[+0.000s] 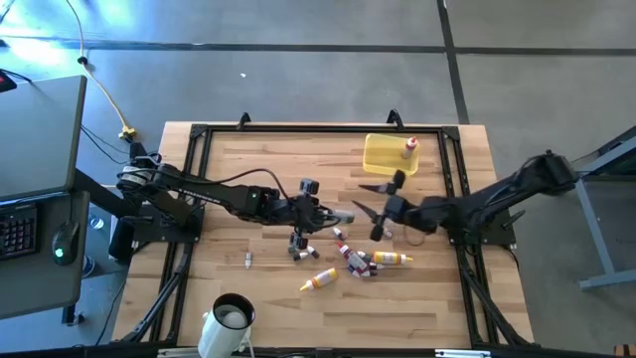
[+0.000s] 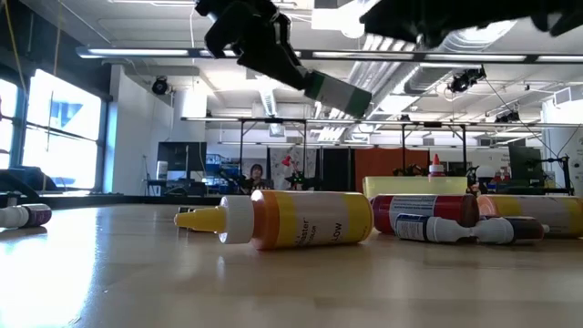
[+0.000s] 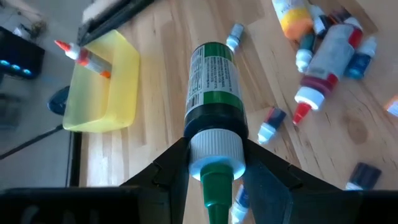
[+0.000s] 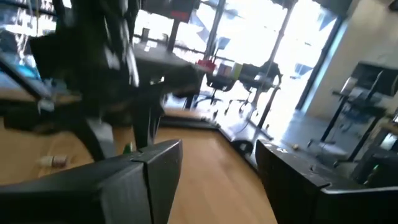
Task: Pick & Place food coloring
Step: Put the big green food coloring bottle into the yellow bin
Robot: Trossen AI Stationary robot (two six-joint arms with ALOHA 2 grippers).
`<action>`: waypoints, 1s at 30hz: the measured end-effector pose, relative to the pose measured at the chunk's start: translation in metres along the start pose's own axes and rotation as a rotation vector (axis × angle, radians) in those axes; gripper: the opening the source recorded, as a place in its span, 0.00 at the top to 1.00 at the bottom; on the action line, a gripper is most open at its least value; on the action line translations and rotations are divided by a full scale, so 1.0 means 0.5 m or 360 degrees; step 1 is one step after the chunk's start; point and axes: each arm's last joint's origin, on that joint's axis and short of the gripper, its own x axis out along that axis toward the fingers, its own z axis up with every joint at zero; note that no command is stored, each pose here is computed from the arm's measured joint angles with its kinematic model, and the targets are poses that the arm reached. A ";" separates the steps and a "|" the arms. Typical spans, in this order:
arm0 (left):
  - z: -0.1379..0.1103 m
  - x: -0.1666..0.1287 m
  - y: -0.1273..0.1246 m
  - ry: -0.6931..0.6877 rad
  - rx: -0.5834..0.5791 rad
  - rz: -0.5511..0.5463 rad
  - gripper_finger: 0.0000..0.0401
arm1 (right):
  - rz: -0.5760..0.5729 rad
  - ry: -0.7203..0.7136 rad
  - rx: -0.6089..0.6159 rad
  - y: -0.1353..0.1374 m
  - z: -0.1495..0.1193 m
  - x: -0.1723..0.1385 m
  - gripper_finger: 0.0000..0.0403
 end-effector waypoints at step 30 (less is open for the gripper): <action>-0.016 0.325 0.341 0.0454 0.1349 0.0484 0.69 | -0.0864 0.0316 -0.0139 -0.067 0.059 -0.124 0.51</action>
